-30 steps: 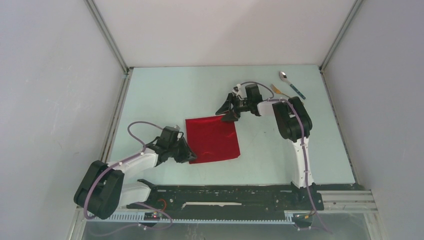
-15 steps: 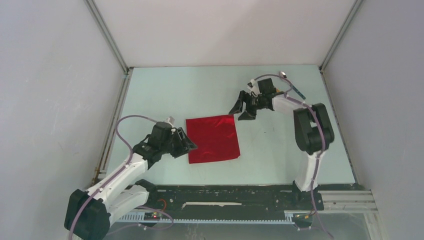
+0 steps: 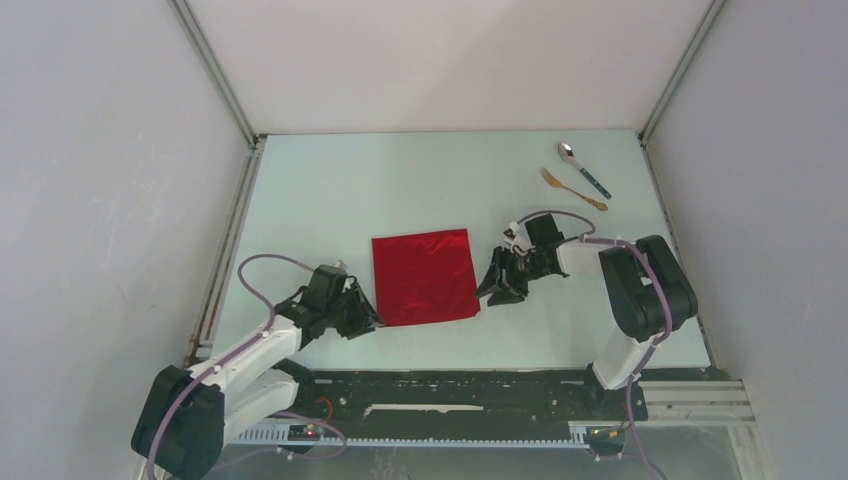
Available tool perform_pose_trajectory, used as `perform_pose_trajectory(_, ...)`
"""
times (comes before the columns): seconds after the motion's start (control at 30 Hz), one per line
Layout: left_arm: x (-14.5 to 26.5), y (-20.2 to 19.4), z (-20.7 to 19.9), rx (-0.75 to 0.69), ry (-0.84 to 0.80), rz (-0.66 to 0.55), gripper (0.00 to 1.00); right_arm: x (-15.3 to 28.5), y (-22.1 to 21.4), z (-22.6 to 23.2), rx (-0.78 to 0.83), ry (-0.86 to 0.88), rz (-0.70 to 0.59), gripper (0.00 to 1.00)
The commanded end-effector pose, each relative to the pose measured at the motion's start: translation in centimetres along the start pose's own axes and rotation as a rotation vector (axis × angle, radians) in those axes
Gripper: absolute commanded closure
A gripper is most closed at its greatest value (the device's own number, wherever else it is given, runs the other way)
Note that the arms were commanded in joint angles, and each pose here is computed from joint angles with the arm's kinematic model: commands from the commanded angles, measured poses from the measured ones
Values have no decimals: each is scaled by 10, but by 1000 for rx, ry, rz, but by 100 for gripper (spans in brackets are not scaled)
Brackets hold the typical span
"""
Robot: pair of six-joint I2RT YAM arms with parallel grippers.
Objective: Fold the napkin into a case and place the utensils inside
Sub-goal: Pick up the top corner of the square-folded napkin from the center of the board.
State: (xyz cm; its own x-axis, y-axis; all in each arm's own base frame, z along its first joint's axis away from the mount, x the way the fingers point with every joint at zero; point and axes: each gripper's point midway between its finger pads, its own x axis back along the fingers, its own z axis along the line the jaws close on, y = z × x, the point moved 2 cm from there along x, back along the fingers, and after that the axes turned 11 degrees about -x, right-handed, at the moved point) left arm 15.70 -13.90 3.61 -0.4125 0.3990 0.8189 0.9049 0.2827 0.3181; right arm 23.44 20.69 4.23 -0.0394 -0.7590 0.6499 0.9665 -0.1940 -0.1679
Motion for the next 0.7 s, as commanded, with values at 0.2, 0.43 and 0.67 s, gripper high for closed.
perform_pose_trajectory(0.2,-15,10,-5,8,-25,-24,68,-22,-9,1,68,10,12,49)
perform_pose_trajectory(0.43,-20,8,-15,6,-59,-2,74,-21,-14,-2,68,-23,-5,50)
perform_pose_trajectory(0.67,-19,2,-10,5,-45,7,76,-1,-14,-9,66,-146,-95,36)
